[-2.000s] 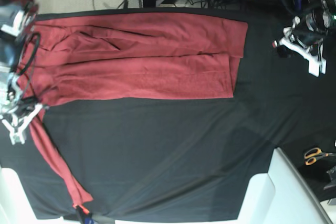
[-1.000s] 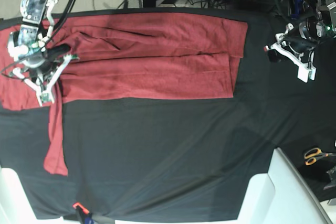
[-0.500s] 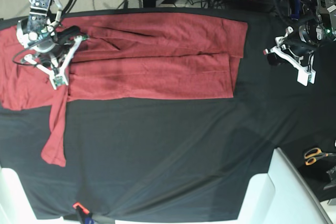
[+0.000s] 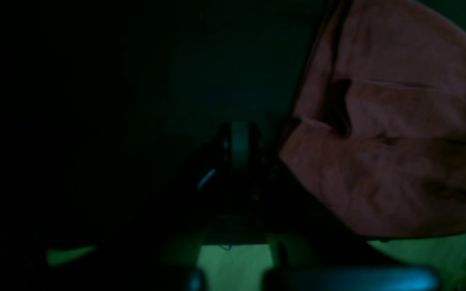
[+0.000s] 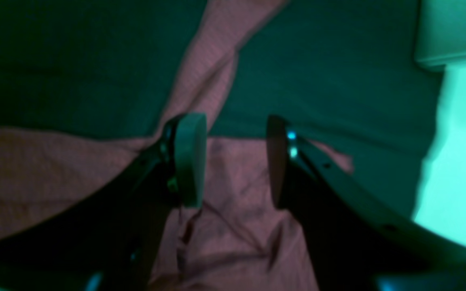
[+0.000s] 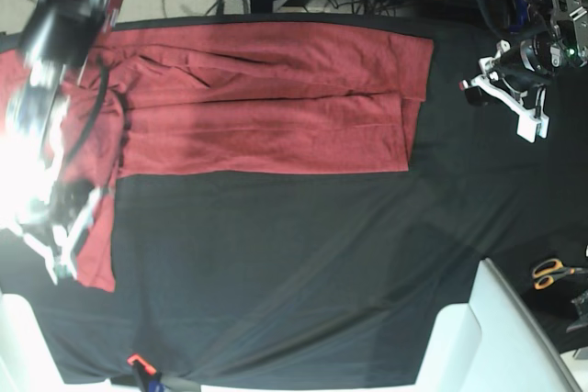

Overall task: Fold the T-shirt properly
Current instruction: 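Move the right gripper to the hanging sleeve and grasp it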

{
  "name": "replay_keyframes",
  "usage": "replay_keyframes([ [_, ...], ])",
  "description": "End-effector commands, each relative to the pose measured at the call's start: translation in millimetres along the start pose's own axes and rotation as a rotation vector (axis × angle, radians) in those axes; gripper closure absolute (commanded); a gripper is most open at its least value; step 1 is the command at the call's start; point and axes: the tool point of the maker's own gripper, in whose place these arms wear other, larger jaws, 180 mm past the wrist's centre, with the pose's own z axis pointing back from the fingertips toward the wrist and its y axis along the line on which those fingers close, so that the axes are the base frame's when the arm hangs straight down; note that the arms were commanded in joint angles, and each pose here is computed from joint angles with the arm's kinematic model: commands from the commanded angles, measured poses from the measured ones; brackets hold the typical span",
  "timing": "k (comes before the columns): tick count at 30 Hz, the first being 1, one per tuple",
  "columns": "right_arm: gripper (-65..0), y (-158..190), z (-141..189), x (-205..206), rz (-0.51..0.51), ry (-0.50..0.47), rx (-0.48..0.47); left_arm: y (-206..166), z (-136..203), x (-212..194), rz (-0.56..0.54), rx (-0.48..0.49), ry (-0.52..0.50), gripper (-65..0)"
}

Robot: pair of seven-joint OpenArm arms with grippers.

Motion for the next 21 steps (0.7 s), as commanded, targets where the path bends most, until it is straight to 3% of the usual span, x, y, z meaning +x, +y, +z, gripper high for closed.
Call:
replay_keyframes([
  [1, -23.7, -22, 0, 25, -0.028, -0.045, -0.019, 2, 6, 10, -0.011, 0.002, -0.03, 0.0],
  [8, -23.7, -28, -53, 33, -0.254, -0.071, 0.157, 3, 6, 9, -0.01, 0.004, -0.028, 0.0],
  [12, -23.7, -32, -71, 23, -0.391, -0.067, 0.154, 4, 6, 14, -0.009, 0.005, -0.059, 0.0],
  [21, -23.7, -17, -82, 13, -0.438, -0.075, 0.178, 5, 6, 13, -0.005, 0.006, -0.057, 0.0],
])
